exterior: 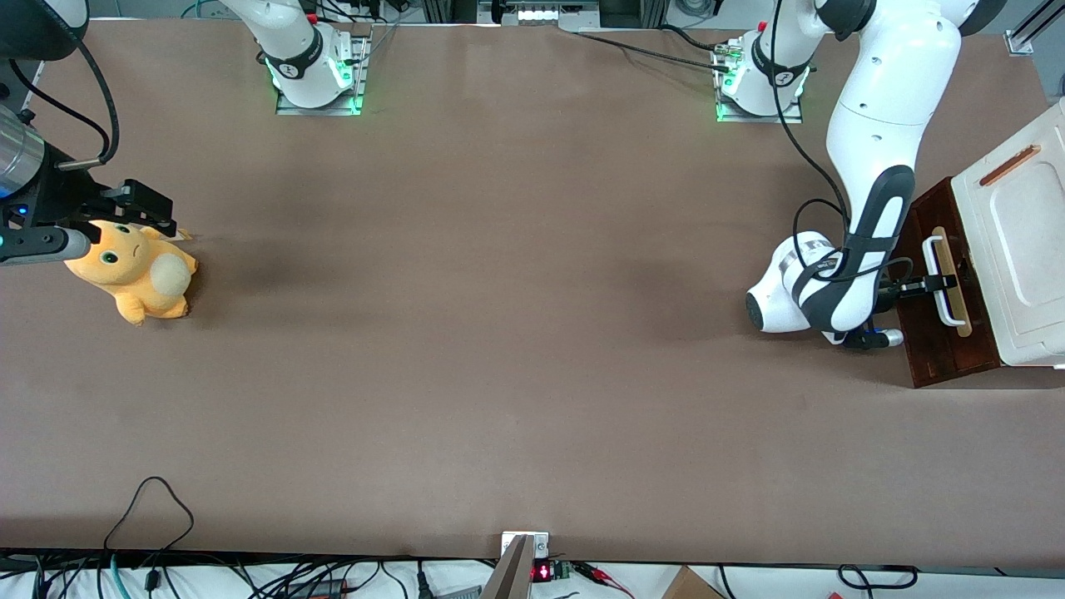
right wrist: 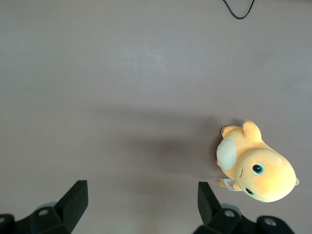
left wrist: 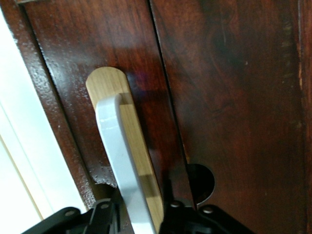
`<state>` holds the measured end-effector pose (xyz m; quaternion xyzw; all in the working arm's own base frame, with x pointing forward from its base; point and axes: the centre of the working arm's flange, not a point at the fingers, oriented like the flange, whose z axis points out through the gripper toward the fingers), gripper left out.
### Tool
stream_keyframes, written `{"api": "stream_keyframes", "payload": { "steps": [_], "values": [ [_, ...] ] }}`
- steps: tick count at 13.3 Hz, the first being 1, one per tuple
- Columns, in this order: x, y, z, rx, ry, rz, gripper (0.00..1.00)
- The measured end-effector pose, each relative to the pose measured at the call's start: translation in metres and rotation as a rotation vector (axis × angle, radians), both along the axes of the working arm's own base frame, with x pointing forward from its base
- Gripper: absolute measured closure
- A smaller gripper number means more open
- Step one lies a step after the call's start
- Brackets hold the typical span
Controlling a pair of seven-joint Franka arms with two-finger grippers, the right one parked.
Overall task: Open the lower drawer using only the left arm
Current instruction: 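Close the left gripper on the white handle bar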
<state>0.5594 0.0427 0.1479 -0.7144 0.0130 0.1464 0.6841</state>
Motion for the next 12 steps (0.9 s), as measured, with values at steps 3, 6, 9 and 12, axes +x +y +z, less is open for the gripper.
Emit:
{"api": "stream_keyframes", "payload": {
  "steps": [3,6,9,12],
  "values": [
    [-0.0001,0.0000,0.0012,0.006,-0.002,0.002,0.74],
    [-0.0001,0.0001,0.0013,0.008,-0.009,0.003,0.74],
    [-0.0001,0.0001,0.0013,0.009,-0.014,0.003,0.74],
    [-0.0001,-0.0003,0.0013,0.009,-0.015,0.002,0.75]
  ]
}}
